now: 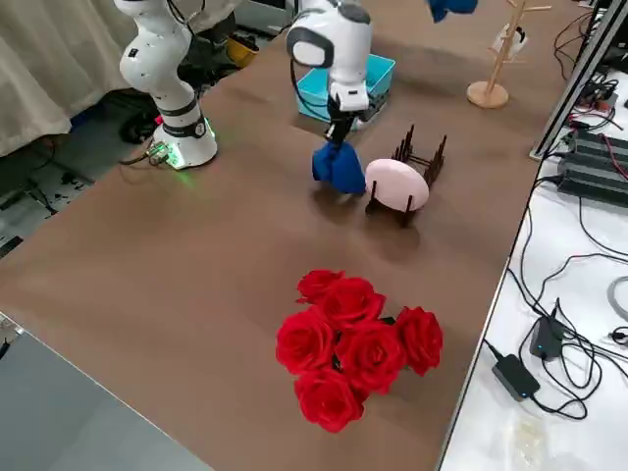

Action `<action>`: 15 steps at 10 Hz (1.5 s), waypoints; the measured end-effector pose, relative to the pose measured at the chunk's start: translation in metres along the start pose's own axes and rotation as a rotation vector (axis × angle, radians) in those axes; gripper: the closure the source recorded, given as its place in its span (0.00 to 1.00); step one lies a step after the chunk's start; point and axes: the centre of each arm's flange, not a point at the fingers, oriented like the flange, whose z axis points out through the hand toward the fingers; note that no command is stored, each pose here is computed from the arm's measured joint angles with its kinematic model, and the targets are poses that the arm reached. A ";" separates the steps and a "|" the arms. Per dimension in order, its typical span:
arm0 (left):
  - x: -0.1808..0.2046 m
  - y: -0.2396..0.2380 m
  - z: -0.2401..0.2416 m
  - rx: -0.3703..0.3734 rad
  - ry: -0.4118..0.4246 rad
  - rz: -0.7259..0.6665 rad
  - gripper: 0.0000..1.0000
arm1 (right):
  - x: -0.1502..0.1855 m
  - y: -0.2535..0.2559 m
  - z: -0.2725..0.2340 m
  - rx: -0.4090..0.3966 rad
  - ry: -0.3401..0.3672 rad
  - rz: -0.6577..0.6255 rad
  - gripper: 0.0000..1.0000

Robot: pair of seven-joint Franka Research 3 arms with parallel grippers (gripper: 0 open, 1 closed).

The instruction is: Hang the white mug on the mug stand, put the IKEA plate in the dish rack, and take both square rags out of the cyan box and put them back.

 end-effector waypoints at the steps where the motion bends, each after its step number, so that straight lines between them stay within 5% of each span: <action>1: -0.010 0.040 -0.014 0.023 -0.007 -0.028 0.95 | 0.000 0.022 0.007 0.004 0.010 -0.016 0.96; 5: -0.011 0.182 -0.009 0.074 0.000 -0.058 0.95 | 0.006 0.106 0.042 0.001 0.052 -0.066 0.96; 10: 0.023 0.319 0.035 -0.029 -0.048 -0.036 0.95 | -0.011 0.222 0.078 -0.011 0.046 -0.171 0.96; 15: 0.022 0.394 0.122 -0.036 -0.071 -0.081 0.87 | -0.003 0.195 0.078 0.001 0.060 -0.216 0.96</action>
